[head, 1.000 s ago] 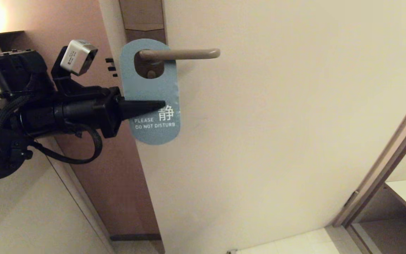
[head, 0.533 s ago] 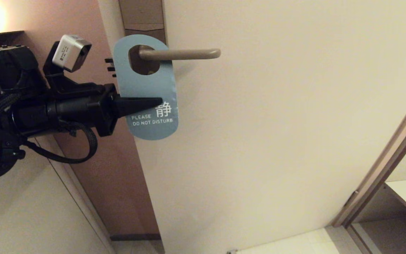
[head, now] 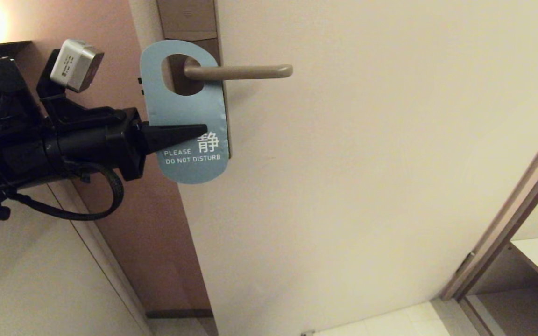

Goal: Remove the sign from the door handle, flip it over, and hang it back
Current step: Take down the sign

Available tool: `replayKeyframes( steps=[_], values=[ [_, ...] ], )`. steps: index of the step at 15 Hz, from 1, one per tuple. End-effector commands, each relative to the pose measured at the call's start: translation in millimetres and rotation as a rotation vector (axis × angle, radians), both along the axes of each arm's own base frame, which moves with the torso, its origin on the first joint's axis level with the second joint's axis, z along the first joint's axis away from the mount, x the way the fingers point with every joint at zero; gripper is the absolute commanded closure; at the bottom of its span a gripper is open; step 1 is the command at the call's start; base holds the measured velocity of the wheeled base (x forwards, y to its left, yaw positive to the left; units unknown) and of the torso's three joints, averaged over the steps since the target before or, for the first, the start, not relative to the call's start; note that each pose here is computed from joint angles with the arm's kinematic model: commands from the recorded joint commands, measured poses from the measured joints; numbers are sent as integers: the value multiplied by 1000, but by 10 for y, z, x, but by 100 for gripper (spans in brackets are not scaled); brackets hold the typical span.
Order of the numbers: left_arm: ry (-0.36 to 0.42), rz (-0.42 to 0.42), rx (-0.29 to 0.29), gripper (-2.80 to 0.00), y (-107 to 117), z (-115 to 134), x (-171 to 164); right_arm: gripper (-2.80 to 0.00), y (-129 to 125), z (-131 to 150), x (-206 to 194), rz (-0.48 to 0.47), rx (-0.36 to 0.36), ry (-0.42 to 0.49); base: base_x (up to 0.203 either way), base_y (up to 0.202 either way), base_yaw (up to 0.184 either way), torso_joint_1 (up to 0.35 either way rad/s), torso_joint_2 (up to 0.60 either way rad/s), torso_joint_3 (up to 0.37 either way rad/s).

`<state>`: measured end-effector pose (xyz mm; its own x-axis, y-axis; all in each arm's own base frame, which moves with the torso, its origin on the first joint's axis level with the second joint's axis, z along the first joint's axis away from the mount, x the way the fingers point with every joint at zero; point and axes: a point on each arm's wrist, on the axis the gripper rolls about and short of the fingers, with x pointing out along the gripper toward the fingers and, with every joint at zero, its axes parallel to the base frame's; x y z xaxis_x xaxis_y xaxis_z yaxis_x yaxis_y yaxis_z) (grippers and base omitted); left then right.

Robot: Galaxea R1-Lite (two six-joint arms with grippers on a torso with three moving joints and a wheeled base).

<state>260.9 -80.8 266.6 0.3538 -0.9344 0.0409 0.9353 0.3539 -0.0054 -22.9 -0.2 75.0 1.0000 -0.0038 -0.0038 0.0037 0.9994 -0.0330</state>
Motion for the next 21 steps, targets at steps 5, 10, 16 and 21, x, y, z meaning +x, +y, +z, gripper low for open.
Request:
replayKeyframes(
  steps=[5, 10, 16, 21],
  values=[
    [2, 89, 3, 0, -125, 13, -95, 0, 0, 0, 1, 0, -1, 1, 0, 0, 0, 0, 0, 0],
    [2, 185, 50, 0, -207, -41, -110, 0, 0, 0, 1, -1, -1, 1, 0, 0, 0, 0, 0, 0],
    [-6, 284, 49, 0, -479, 8, -297, 0, 0, 0, 1, 1, -1, 1, 0, 0, 0, 0, 0, 0],
    [-14, 438, 83, 0, -611, 13, -411, 0, 0, 0, 1, -1, -1, 1, 0, 0, 0, 0, 0, 0]
  ],
)
